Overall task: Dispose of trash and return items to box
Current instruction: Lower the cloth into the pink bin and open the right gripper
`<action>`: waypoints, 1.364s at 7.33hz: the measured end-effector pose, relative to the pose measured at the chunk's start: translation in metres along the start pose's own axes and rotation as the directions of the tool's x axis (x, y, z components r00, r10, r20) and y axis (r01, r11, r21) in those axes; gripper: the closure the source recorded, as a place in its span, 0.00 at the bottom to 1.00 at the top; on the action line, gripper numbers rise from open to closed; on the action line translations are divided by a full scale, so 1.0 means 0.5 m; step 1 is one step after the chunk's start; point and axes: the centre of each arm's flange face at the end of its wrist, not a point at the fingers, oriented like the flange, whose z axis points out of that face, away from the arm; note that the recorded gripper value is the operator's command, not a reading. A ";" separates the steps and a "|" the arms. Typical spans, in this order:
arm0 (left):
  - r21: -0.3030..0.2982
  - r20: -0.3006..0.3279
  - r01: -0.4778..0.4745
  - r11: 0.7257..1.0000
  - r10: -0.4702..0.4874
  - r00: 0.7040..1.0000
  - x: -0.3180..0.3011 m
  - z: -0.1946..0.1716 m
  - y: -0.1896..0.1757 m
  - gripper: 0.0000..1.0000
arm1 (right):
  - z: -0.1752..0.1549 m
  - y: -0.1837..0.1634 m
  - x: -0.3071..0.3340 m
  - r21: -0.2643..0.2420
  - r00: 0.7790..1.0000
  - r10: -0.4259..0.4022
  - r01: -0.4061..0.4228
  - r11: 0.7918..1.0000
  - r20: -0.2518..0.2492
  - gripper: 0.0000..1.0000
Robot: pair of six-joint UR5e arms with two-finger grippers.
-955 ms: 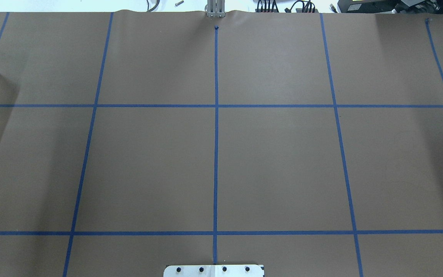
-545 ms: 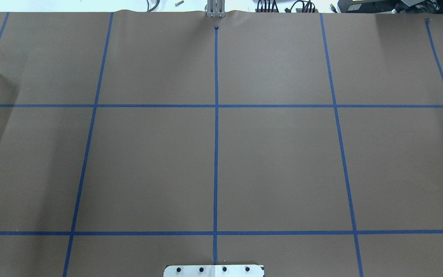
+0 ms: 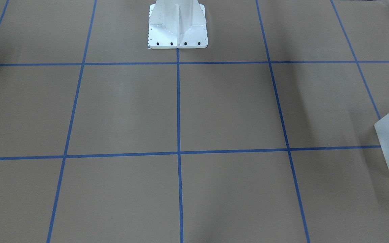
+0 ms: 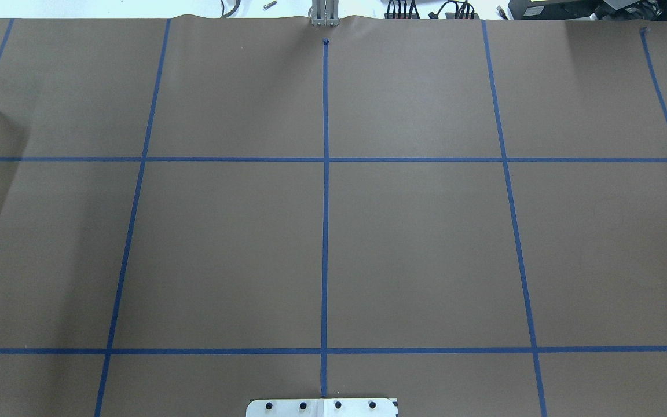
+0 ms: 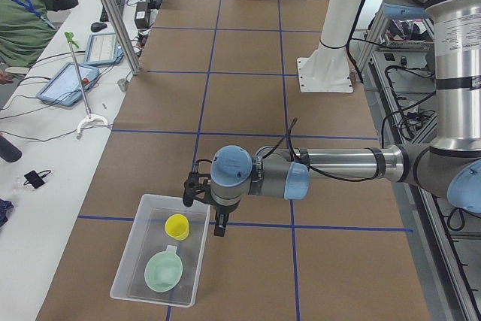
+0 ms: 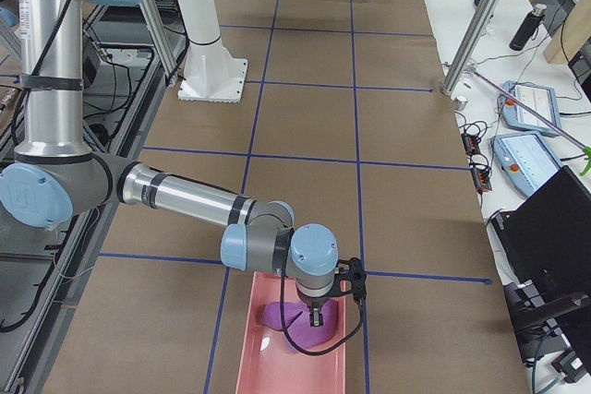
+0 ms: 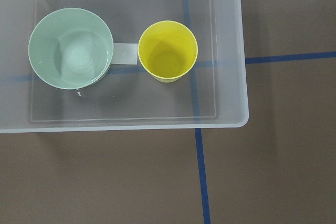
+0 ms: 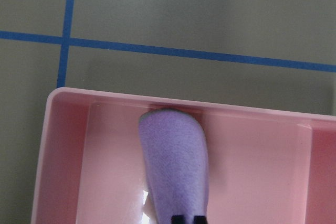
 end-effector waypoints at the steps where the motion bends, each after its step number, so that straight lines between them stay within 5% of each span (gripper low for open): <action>1: 0.000 0.000 0.000 1.000 0.000 1.000 0.000 0.000 0.000 0.01 | -0.014 -0.013 -0.023 0.025 1.000 -0.010 0.010 1.000 0.023 0.00; 5: -0.009 -0.001 0.010 1.000 -0.010 1.000 -0.005 0.005 0.008 0.01 | -0.146 -0.052 -0.152 0.056 0.993 0.078 -0.083 0.995 0.089 0.00; 8: -0.020 -0.002 0.023 1.000 -0.024 1.000 -0.013 0.013 0.029 0.01 | -0.127 0.009 -0.143 0.007 0.993 0.112 -0.112 0.994 -0.022 0.00; 10: -0.026 -0.003 0.030 0.999 -0.030 1.000 -0.018 0.018 0.035 0.01 | -0.119 0.033 -0.140 -0.004 0.993 0.119 -0.120 0.993 -0.025 0.00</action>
